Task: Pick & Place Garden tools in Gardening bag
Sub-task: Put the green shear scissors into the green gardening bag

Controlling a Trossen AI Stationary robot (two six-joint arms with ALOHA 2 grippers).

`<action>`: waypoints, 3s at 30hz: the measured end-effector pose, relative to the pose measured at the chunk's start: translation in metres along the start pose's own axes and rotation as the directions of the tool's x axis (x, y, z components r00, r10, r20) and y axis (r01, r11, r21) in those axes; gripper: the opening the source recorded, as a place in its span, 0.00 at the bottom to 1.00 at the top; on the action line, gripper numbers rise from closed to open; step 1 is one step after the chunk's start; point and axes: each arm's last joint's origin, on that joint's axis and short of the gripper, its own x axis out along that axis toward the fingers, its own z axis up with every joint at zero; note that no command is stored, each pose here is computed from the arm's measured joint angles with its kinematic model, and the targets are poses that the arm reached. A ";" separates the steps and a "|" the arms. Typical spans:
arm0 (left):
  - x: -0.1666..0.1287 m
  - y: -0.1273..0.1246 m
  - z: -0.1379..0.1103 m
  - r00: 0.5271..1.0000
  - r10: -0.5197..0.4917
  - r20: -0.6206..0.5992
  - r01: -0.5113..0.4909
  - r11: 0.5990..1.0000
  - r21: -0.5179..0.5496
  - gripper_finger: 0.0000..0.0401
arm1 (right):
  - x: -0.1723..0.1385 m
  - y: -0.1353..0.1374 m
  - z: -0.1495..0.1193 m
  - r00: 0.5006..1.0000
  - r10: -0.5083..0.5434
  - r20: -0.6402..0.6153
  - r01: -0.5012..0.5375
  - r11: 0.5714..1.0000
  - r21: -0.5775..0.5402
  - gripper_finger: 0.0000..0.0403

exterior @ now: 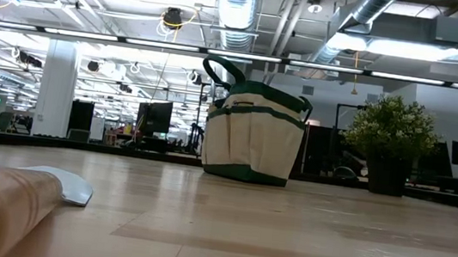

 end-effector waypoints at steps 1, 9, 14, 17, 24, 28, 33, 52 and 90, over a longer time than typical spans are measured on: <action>0.000 0.000 0.001 1.000 0.018 0.010 -0.018 1.000 -0.003 0.35 | 0.001 -0.002 -0.004 1.000 0.005 -0.021 -0.006 1.000 -0.007 0.12; 0.000 0.001 0.001 0.998 0.052 0.026 -0.052 0.999 -0.007 0.28 | -0.006 -0.021 -0.059 0.998 0.061 -0.025 -0.060 0.997 0.045 0.12; 0.000 0.002 0.001 0.996 0.081 0.040 -0.081 0.997 -0.007 0.25 | -0.018 -0.037 -0.113 0.998 0.022 -0.054 -0.012 0.984 0.179 0.12; 0.000 0.003 0.002 0.993 0.107 0.054 -0.107 0.994 -0.008 0.24 | -0.024 -0.045 -0.136 0.996 -0.013 -0.093 0.033 0.975 0.220 0.12; -0.001 0.006 0.003 0.976 0.196 0.095 -0.195 0.981 -0.012 0.23 | -0.014 -0.066 -0.169 0.983 -0.057 -0.175 0.093 0.974 0.205 0.11; -0.001 0.006 0.003 0.971 0.214 0.103 -0.214 0.977 -0.014 0.23 | -0.003 -0.073 -0.192 0.946 -0.210 -0.245 0.254 0.954 0.160 0.11; -0.001 0.006 0.003 0.971 0.216 0.104 -0.216 0.976 -0.015 0.23 | 0.012 -0.064 -0.208 0.937 -0.231 -0.261 0.249 0.968 0.038 0.11; -0.002 0.008 0.004 0.950 0.283 0.135 -0.282 0.959 -0.024 0.23 | -0.026 -0.080 -0.225 0.982 -0.121 -0.147 0.112 0.991 -0.068 0.11; 0.016 0.023 -0.013 0.937 0.337 0.089 -0.336 0.941 -0.026 0.23 | -0.033 -0.113 -0.278 0.994 -0.049 -0.095 0.035 0.990 -0.139 0.11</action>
